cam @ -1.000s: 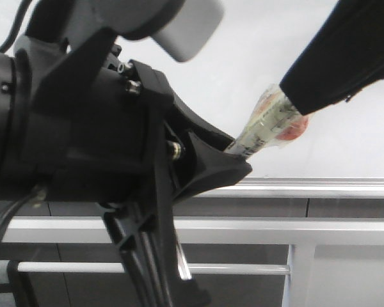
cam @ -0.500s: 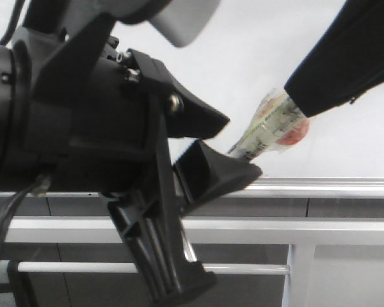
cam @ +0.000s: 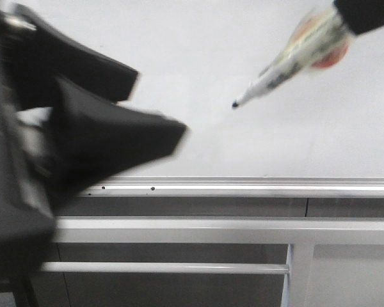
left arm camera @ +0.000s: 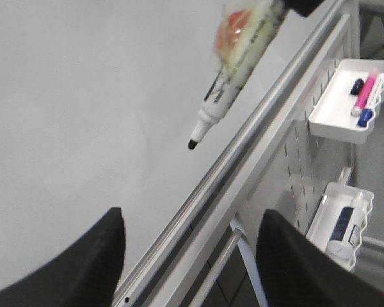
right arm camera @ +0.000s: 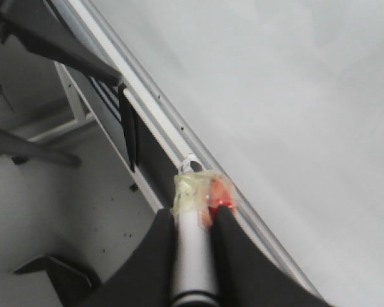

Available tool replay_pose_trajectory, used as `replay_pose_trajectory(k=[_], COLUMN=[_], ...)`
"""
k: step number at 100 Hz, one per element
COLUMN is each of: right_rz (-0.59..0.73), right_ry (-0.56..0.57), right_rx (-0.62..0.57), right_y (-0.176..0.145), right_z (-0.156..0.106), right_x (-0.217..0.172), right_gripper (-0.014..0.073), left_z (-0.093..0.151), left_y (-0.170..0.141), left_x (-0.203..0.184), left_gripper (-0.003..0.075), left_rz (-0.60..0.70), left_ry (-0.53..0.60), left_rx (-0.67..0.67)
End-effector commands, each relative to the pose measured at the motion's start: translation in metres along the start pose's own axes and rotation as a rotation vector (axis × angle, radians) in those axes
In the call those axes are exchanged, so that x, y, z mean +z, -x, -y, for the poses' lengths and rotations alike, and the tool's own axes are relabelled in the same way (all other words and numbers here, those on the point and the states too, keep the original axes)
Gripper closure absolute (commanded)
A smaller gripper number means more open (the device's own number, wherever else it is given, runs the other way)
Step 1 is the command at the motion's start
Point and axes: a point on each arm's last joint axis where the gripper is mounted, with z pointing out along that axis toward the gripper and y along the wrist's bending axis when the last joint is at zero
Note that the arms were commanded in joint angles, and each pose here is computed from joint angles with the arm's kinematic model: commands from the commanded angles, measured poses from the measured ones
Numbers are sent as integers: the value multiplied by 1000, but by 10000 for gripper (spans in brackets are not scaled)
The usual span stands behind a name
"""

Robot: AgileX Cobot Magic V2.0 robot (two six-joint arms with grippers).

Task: Write number 1 on whiteboard

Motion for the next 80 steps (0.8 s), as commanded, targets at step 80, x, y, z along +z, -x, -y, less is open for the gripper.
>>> replay_pose_trajectory(k=[80], right_rz=[528], right_ry=[-148], right_rx=[81], right_y=[-80], right_z=[-17], right_x=[-45], right_gripper=[657], left_z=[-25], left_y=[13], left_x=[-47], left_gripper=[741], left_rz=[185], left_ry=[135], left_rx=[-232])
